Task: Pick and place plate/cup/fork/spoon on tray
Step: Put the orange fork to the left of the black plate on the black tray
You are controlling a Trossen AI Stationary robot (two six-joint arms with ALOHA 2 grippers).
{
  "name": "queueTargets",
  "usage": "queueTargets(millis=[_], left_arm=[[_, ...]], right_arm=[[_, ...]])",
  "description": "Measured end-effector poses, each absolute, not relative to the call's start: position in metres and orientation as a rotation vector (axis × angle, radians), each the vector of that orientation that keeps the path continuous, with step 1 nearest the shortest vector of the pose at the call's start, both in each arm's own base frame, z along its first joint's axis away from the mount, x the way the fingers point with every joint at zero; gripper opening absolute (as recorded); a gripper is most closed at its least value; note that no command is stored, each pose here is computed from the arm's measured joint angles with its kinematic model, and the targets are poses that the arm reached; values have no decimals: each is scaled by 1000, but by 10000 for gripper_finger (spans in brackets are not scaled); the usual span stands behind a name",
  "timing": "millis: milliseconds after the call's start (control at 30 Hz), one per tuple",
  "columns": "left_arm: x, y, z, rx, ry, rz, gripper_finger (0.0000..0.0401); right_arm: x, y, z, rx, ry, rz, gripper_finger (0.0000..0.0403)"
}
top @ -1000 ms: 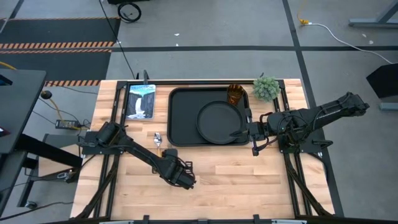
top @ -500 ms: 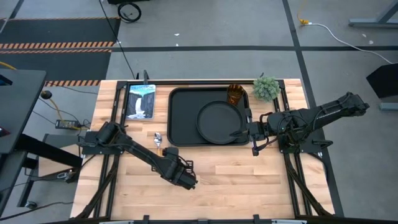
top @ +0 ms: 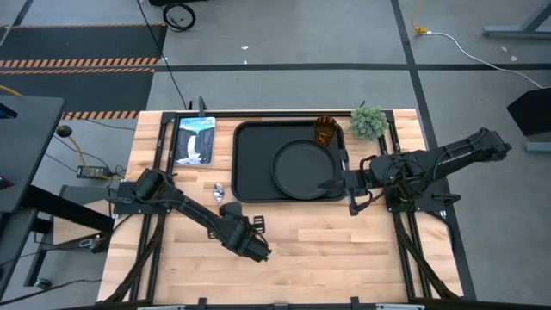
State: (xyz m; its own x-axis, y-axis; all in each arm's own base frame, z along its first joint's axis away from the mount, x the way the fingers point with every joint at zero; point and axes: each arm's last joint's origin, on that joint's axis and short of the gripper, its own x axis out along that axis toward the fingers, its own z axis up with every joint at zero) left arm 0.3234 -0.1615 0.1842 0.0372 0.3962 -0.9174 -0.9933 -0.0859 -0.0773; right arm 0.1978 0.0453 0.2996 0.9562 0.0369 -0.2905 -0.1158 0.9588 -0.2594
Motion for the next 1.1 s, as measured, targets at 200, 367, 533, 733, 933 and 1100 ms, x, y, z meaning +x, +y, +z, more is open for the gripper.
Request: queueTargets(millis=[200,367,533,733,933,1100], left_arm=[[314,-164,175,-1040,751,1484,111],[312,-157,157,-1068,752,1495,131],[314,-151,154,-1067,725,1497,148],[316,-150,149,-1080,744,1512,164],[320,-145,141,-1072,741,1529,164],[325,-142,135,-1082,755,1521,157]], right_arm=[[201,24,301,-326,290,7,9],[200,8,294,-228,361,92,8],[199,7,291,-171,393,123,8],[199,13,291,-177,382,157,8],[199,17,291,-183,382,181,8],[199,19,291,-186,382,193,8]])
